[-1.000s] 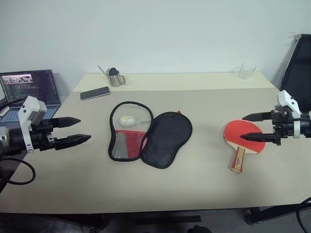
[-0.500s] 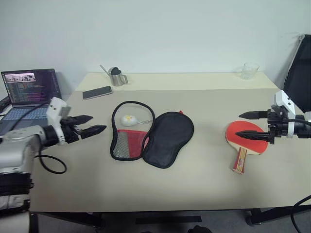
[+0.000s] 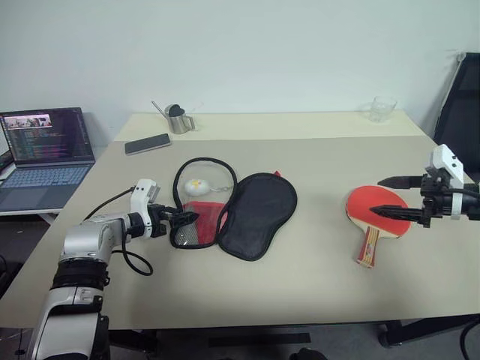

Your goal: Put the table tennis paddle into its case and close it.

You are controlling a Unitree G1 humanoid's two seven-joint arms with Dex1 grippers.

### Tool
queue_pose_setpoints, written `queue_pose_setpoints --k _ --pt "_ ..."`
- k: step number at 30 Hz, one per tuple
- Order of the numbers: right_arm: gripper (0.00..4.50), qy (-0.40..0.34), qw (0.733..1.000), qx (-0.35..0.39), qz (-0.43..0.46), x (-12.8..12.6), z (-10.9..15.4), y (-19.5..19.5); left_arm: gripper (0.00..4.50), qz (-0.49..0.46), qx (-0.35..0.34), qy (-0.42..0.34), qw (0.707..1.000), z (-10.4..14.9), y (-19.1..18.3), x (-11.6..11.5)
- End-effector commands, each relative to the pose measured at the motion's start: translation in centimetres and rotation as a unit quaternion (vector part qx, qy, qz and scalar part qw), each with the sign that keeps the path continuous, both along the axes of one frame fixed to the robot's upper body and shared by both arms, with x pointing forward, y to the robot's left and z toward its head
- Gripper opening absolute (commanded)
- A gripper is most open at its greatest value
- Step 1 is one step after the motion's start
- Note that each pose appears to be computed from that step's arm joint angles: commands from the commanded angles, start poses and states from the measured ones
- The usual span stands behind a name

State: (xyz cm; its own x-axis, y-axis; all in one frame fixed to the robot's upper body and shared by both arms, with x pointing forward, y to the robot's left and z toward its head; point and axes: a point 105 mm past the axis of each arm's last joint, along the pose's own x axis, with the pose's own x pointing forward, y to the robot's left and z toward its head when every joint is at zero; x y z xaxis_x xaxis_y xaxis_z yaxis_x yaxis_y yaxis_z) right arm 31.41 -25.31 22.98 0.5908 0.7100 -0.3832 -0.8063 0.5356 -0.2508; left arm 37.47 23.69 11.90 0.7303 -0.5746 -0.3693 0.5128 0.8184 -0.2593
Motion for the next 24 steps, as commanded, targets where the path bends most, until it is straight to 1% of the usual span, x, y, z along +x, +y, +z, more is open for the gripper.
queue_pose_setpoints --k 1,6,8,12,20,24 --pt "4.41 -0.030 1.000 -0.006 -0.006 -0.7 2.1 -0.3 4.50 -0.006 -0.044 -0.048 0.998 2.5 -0.3 -0.2" --pt "4.41 -0.026 0.999 -0.013 -0.016 -1.0 1.9 -0.8 4.50 -0.011 -0.069 -0.113 0.991 5.9 1.4 -2.1" --pt "4.41 -0.027 0.999 -0.013 -0.017 -1.0 2.0 -0.8 4.50 -0.002 -0.070 -0.121 0.990 6.4 2.1 -2.5" --pt "4.41 -0.028 0.999 -0.012 -0.019 -0.9 2.0 -0.8 4.50 0.004 -0.054 -0.093 0.994 4.3 2.4 -2.8" --pt "4.41 -0.033 0.999 -0.014 -0.020 -0.6 2.1 -0.7 4.50 0.005 -0.061 -0.071 0.996 2.6 0.6 -1.5" --pt "4.41 -0.034 0.999 -0.015 -0.021 -0.6 2.2 -0.8 4.50 0.025 -0.045 -0.035 0.998 0.6 0.1 -0.5"
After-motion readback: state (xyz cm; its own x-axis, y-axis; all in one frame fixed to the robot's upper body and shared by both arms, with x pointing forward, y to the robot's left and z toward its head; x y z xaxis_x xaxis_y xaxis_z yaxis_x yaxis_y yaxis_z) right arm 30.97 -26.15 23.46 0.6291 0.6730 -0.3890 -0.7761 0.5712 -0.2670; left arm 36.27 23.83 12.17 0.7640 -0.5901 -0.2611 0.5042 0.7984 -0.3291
